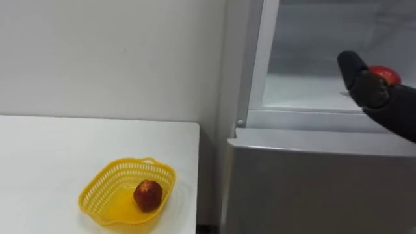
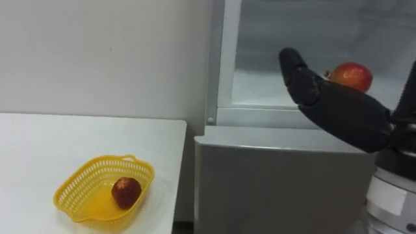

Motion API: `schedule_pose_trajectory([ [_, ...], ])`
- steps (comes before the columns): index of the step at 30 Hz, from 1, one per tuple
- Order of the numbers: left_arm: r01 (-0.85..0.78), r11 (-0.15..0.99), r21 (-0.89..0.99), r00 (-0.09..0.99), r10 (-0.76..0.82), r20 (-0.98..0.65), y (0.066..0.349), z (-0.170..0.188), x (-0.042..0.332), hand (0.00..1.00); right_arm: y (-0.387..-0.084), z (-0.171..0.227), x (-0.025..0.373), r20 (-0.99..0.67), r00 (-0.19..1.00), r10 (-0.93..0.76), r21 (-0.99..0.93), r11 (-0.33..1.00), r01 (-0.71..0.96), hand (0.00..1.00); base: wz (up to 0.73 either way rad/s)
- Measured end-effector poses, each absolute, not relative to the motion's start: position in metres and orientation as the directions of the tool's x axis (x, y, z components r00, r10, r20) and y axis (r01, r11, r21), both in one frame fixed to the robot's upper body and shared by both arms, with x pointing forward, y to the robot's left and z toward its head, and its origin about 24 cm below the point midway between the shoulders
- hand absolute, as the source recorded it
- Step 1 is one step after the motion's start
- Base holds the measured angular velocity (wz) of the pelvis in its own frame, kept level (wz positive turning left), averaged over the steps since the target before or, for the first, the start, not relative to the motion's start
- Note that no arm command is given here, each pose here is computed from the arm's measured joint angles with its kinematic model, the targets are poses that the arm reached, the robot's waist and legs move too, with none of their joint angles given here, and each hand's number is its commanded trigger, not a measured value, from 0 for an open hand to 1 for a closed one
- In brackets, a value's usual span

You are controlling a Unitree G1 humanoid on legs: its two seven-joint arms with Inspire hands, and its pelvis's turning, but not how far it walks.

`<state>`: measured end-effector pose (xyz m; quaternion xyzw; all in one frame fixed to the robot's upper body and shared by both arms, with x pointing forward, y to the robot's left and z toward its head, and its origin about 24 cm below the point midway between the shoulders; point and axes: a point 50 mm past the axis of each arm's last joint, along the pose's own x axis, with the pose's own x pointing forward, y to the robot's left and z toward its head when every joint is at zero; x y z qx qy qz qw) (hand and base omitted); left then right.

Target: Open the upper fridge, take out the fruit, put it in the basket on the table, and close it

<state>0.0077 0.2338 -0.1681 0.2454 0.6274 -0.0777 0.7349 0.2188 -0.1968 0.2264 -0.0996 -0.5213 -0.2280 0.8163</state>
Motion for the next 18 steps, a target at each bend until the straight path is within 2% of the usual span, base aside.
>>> schedule_pose_trajectory([
  [10, 0.427, 0.871, 0.243, 0.188, 0.177, -0.966, 0.233, -0.168, 0.005, 0.0, -0.206, 0.211, 0.222, 0.857, 0.452, -0.246, -0.005, 0.874, 0.485, 0.0, 0.01],
  [18, 0.422, 0.876, 0.234, 0.169, 0.177, -0.969, 0.233, -0.168, -0.003, 0.0, -0.216, 0.198, 0.23, 0.802, 0.523, -0.29, -0.018, 0.862, 0.507, 0.0, 0.01],
])
